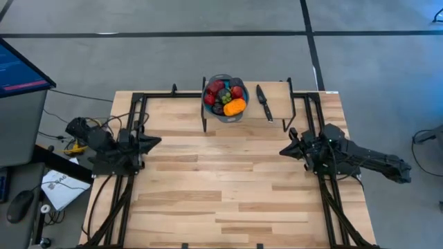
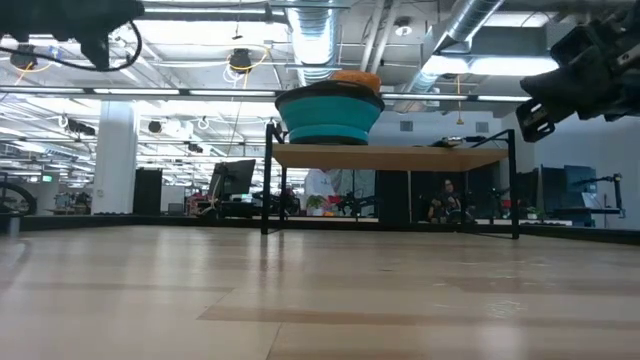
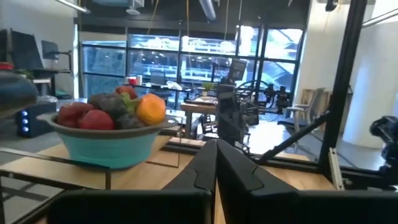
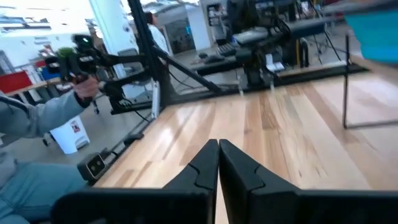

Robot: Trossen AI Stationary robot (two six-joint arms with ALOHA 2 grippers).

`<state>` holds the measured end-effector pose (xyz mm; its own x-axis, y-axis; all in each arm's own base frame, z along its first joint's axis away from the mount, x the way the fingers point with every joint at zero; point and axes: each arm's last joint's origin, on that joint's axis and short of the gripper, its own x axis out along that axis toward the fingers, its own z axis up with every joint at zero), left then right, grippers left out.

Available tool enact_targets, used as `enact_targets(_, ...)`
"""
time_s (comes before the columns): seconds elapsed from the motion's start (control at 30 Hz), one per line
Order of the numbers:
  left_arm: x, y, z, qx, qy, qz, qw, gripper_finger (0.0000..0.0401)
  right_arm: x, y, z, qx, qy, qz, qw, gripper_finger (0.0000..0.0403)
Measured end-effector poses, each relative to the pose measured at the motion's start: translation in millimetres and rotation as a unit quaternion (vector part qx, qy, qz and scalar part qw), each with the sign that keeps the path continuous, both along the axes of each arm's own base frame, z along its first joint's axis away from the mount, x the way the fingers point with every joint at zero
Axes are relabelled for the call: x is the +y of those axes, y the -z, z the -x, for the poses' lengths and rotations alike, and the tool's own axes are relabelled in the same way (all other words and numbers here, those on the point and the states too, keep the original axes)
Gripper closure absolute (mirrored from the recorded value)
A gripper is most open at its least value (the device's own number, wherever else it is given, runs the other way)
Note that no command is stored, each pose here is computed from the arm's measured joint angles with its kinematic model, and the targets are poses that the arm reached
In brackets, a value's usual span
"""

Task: Pick & Place Fruit
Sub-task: Return to Home Position

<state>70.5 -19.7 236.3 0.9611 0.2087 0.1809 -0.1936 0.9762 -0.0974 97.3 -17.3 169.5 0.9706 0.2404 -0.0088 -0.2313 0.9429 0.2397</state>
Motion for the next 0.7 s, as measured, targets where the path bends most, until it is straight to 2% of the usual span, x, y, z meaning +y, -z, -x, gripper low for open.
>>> enact_targets(0.23, -3.2, 16.4, -5.1, 0.001, 0.008, -0.004, 1.000, 0.0398, -0.4, 2.4, -0.6, 0.012, 0.004, -0.004, 1.000, 0.0395)
enact_targets(0.33, -5.7, 24.5, -9.0, -0.022, 0.037, -0.003, 0.999, 0.0399, -0.4, 2.4, -0.6, 0.013, 0.004, -0.004, 1.000, 0.0395)
enact_targets(0.53, -3.5, 44.6, -17.3, -0.035, 0.050, -0.003, 0.998, 0.0397, -0.4, 2.5, -0.6, 0.013, 0.004, -0.004, 1.000, 0.0395)
enact_targets(0.7, 3.3, 45.9, -22.1, -0.036, 0.088, -0.004, 0.995, 0.0396, -0.4, 2.6, -0.6, 0.013, 0.004, -0.005, 1.000, 0.0395)
